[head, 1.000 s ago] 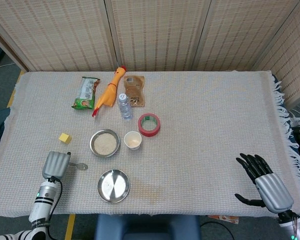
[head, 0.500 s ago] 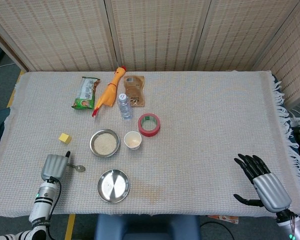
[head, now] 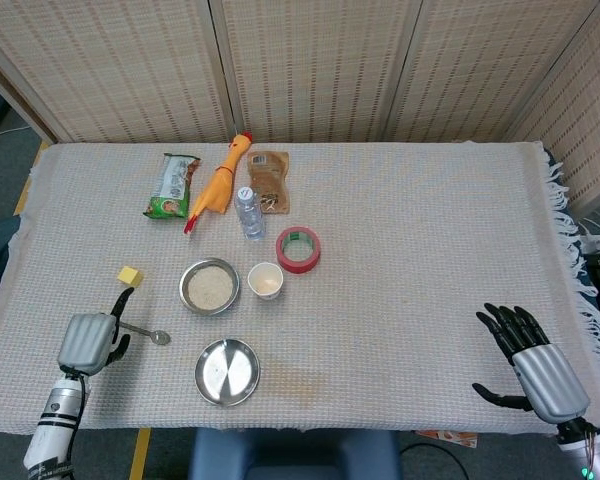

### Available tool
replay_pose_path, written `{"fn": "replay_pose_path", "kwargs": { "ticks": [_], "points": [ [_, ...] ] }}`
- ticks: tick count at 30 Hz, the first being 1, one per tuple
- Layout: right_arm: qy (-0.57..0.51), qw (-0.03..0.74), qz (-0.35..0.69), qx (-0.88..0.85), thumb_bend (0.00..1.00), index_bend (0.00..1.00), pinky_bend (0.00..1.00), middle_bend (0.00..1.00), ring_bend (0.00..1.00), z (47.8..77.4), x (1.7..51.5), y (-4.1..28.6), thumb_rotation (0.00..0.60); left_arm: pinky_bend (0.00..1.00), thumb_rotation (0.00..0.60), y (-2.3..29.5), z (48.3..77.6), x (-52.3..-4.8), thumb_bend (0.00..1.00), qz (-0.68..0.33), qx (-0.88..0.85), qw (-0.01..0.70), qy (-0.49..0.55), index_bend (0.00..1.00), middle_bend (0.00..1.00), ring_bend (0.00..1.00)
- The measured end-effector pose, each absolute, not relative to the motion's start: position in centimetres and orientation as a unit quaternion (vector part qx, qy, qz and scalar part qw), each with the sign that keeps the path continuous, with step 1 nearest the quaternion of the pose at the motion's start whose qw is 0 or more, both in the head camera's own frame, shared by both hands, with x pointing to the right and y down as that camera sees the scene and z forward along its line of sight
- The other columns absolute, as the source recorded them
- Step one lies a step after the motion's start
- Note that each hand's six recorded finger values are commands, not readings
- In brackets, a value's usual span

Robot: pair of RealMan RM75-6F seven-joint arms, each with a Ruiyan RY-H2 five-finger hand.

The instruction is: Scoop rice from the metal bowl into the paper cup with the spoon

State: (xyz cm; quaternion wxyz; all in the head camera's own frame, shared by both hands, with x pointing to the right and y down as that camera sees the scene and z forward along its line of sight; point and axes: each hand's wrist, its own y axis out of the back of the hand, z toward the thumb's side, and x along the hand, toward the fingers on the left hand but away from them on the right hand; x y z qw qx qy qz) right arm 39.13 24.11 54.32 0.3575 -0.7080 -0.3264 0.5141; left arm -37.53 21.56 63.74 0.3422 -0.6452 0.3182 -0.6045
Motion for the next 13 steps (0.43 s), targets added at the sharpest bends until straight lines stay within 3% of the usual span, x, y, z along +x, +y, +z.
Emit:
{"fn": "replay_pose_path", "kwargs": {
  "ticks": [2,4,8,13],
  "points": [
    [-0.327,0.363,0.524,-0.698,0.11,0.00,0.00,0.00,0.00,54.4,39.4,24.0,0.459,0.17,0.600,22.2,61.9,-37.7,0.39,-0.562,-0.668,0.335,0.354,0.00,0.03,0.00],
    [-0.326,0.368,0.534,-0.688,0.11,0.00,0.00,0.00,0.00,54.6,39.5,23.9,0.459,0.13,0.600,23.2,60.4,-37.9,0.39,-0.519,-0.695,0.318,0.382,0.00,0.00,0.00],
    [-0.323,0.370,0.538,-0.685,0.11,0.00,0.00,0.00,0.00,54.9,39.3,24.0,0.459,0.10,0.600,25.1,58.2,-39.5,0.38,-0.474,-0.729,0.278,0.408,0.00,0.00,0.00],
    [-0.321,0.372,0.536,-0.687,0.11,0.00,0.00,0.00,0.00,54.9,39.0,24.2,0.457,0.08,0.600,26.7,55.6,-41.3,0.38,-0.450,-0.734,0.305,0.408,0.00,0.00,0.00]
  ]
}}
